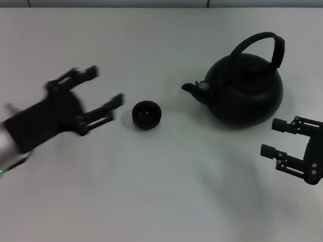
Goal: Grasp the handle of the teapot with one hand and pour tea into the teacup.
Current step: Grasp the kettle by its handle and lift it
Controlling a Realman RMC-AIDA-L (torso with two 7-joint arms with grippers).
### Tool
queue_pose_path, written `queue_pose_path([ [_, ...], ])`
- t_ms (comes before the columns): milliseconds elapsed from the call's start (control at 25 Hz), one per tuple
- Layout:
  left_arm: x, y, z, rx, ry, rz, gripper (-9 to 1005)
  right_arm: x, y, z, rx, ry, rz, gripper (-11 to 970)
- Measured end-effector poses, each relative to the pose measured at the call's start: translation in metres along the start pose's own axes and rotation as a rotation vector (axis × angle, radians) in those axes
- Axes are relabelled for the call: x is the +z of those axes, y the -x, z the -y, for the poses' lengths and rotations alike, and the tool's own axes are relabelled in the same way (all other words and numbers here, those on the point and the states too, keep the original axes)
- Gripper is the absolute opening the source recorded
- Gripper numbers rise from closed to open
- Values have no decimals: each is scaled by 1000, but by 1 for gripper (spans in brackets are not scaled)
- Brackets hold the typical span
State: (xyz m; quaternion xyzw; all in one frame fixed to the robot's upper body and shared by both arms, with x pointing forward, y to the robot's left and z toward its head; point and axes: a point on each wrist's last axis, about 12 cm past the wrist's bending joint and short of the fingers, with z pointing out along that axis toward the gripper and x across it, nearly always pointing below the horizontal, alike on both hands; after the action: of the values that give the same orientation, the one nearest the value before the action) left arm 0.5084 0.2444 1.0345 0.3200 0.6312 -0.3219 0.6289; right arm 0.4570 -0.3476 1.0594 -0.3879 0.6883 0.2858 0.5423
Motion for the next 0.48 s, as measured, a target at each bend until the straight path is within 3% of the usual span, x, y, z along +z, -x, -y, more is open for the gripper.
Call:
queue_pose_path([
  [40, 0, 0, 0, 0, 0, 0, 805, 0, 0, 0, 0, -3, 2, 575],
  [240, -61, 13, 0, 6, -60, 38, 804, -2, 1, 1, 1, -19, 10, 575],
  [480, -107, 22, 4, -3, -70, -6, 804, -3, 0, 1, 9, -29, 17, 576],
])
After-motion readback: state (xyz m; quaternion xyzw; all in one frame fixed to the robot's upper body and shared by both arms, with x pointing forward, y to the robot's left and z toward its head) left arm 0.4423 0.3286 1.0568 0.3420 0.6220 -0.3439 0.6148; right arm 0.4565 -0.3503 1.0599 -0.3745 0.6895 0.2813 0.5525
